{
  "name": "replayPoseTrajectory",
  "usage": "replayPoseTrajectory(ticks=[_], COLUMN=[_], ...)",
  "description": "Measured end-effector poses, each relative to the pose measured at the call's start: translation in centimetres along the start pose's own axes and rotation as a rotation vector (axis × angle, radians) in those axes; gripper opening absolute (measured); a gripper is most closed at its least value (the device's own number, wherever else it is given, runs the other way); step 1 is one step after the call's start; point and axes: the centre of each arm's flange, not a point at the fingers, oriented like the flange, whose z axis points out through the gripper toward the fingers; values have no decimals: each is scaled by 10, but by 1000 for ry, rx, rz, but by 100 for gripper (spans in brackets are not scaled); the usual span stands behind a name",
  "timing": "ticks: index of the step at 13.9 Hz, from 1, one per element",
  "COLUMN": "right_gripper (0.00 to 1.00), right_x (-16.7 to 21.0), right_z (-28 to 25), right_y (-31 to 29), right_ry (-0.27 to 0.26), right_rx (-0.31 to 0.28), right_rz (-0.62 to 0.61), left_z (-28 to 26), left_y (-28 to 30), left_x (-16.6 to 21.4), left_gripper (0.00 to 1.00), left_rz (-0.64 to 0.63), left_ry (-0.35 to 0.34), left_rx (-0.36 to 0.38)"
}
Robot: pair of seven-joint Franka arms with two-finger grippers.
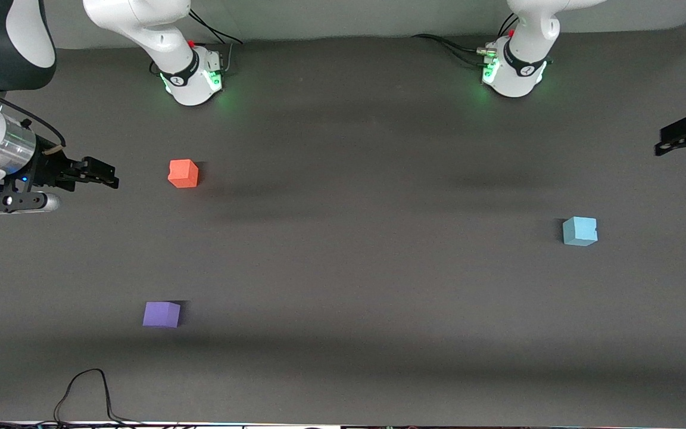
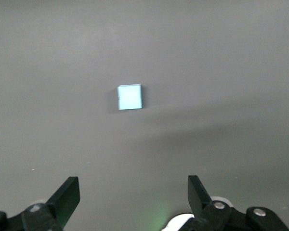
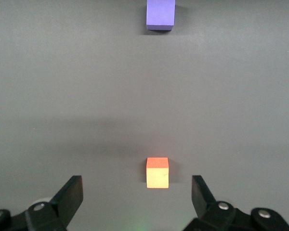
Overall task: Place blue block between orange and purple blocks
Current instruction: 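Move the left gripper down over the light blue block, then grasp the light blue block with the left gripper and lift it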
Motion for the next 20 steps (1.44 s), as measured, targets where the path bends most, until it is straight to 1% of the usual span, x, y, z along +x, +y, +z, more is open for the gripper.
replayPoseTrajectory(ticks=[2,4,6,10,12,14,17,20], right_gripper=[100,100,100,100,100,100,100,100], right_x=[2,4,5,6,6,8,8,8], right_z=[3,8,11,11,15,17,17,18], right_y=[0,0,0,0,0,0,0,0], right_ry=[-6,-15,-18,-19,-21,-21,-19,-18], right_rx=[-1,-2,-2,-2,-3,-3,-3,-3], right_rz=[0,1,1,1,2,2,2,2], left_z=[9,21,40,101,136,183,255,308], left_y=[-13,-9,-2,-3,-7,-11,-13,-14], left_x=[-13,-15,-10,9,22,33,43,51], left_gripper=[100,100,100,100,100,100,100,100], left_rz=[-8,-1,13,26,28,30,34,38], left_ry=[13,36,53,78,84,101,117,121], left_rx=[2,11,21,35,37,43,46,45])
